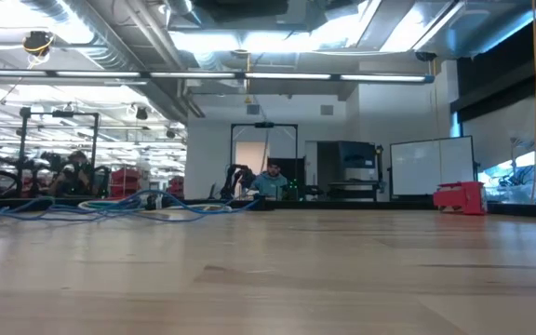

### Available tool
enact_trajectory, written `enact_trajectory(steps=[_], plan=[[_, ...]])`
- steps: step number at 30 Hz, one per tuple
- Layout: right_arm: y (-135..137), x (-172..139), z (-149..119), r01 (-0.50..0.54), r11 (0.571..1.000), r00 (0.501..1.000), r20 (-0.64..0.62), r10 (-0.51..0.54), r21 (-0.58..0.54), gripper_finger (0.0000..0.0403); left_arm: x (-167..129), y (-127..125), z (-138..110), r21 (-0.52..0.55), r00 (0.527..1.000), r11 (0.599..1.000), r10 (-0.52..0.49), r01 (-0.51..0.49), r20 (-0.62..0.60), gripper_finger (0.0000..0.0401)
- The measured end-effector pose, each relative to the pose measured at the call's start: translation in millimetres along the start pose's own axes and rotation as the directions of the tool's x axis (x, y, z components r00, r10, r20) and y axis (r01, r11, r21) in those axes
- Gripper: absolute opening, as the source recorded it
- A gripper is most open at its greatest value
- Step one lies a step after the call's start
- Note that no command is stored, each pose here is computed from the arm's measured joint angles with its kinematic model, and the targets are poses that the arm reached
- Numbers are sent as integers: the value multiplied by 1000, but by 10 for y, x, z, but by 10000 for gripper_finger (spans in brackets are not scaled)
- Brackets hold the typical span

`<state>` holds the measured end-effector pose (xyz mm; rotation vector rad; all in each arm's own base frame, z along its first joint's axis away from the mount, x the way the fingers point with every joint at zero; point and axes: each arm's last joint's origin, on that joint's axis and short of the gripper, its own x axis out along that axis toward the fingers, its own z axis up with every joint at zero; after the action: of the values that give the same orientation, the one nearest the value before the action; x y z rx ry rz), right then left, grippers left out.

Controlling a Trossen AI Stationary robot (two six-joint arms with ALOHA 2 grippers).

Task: Coil cords
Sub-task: Coil the blue wire onto the spool

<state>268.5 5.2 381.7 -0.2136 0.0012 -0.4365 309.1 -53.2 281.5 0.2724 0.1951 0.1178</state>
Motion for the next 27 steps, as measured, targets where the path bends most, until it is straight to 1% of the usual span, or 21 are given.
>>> enact_trajectory(steps=[3, 6, 8, 12, 17, 21, 24, 27], plan=[[86, 110, -100, -8, 1000, 1000, -29, 8, -20, 8, 45, 51, -8, -38, 1000, 999, 19, -18, 14, 182], [187, 240, -221, -14, 999, 998, -57, 12, -41, 8, 96, 53, -79, -60, 1000, 998, 20, -21, -23, 182], [264, 334, -323, -21, 998, 997, -79, 16, -64, 8, 140, 34, -128, -58, 999, 998, 17, -19, -40, 182], [370, 475, -447, -10, 997, 997, -75, 4, -81, 8, 188, 24, -174, -61, 999, 998, 19, -22, -50, 182], [394, 506, -503, 3, 993, 995, -98, -15, -118, 8, 189, 20, -207, -86, 997, 996, 13, -20, -81, 182], [398, 478, -600, 12, 992, 994, -105, -25, -125, 8, 169, -14, -272, -72, 988, 997, -8, -3, -153, 181], [405, 450, -728, 23, 990, 995, -92, -36, -136, 8, 169, -5, -280, -77, 987, 997, -7, -5, -160, 167], [414, 414, -828, 31, 992, 997, -62, -39, -120, 8, 175, 17, -286, -84, 987, 996, 0, -14, -163, 141]])
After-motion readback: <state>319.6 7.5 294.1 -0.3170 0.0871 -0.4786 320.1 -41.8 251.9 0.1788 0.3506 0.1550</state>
